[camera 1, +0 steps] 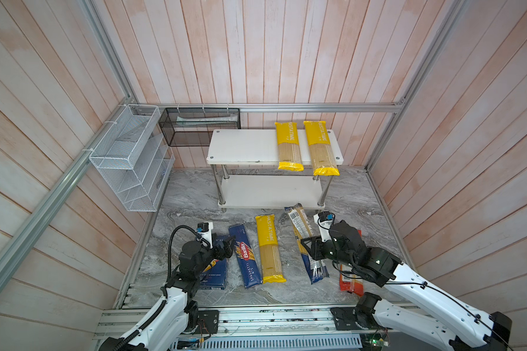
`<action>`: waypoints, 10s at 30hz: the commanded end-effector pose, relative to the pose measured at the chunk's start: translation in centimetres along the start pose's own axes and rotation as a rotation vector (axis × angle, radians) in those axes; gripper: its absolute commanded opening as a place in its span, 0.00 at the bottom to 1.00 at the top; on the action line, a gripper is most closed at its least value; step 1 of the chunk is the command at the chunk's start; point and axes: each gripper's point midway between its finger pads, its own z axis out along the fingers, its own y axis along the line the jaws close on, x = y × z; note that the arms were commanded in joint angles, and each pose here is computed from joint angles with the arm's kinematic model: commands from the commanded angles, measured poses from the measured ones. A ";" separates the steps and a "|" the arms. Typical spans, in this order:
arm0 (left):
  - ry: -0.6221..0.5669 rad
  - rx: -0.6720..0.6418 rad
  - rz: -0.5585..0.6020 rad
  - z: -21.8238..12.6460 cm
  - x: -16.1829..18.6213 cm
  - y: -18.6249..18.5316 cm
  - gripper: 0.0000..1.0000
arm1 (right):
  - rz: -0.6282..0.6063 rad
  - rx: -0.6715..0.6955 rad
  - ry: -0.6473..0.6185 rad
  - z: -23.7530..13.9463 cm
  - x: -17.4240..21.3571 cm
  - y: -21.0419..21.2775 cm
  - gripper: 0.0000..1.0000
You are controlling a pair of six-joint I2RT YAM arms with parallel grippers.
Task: Place and organize the pasta boxes and bags onto the shelf
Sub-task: 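Carry the upright spaghetti pack with the right gripper toward the top shelf, then lower the spaghetti pack onto the top shelf beside the yellow bags, then tip the spaghetti pack down flat on the top shelf with the right gripper, then open the right gripper and withdraw it toward the red spaghetti pack, then lower the right gripper over the red-topped spaghetti pack's end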
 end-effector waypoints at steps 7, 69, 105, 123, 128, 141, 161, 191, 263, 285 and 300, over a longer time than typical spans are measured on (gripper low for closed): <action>-0.041 0.037 0.006 -0.7 -2.4 -1.0 1.00 | -0.076 -0.142 -0.148 -2.0 -5.3 6.9 0.07; -0.021 0.033 0.108 -0.7 -4.2 -1.5 1.00 | -0.222 -0.141 -0.521 3.8 -31.8 22.1 0.06; -0.023 0.035 0.109 -0.7 -4.1 -1.5 1.00 | -0.043 -0.013 -0.706 5.5 -39.5 14.5 0.06; -0.021 0.036 0.108 -0.7 -4.1 -1.5 1.00 | 0.021 0.022 -0.682 8.0 -39.5 11.9 0.24; -0.022 0.035 0.108 -0.7 -4.2 -1.5 1.00 | 0.045 0.039 -0.673 8.5 -39.4 10.9 0.32; -0.021 0.034 0.107 -0.7 -4.1 -1.5 1.00 | 0.060 -0.008 -0.688 8.2 -39.7 11.4 0.41; -0.027 0.033 0.109 -0.8 -4.2 -1.5 1.00 | -0.244 -0.087 -0.413 1.1 -29.8 14.7 0.44; -0.025 0.023 0.107 -0.7 -4.2 -1.4 1.00 | -0.267 -0.219 -0.264 7.2 -24.0 16.5 0.44; 0.003 0.077 -0.019 -0.5 -0.5 -1.9 1.00 | 0.390 0.690 -0.156 1.3 2.9 -24.6 0.83; 0.043 0.089 -0.023 0.1 0.1 -2.0 1.00 | 0.592 0.836 -0.180 -2.6 4.9 -28.3 0.88; 0.068 0.103 -0.027 0.5 0.4 -2.2 1.00 | 0.633 0.603 -0.086 2.1 6.3 -26.5 0.91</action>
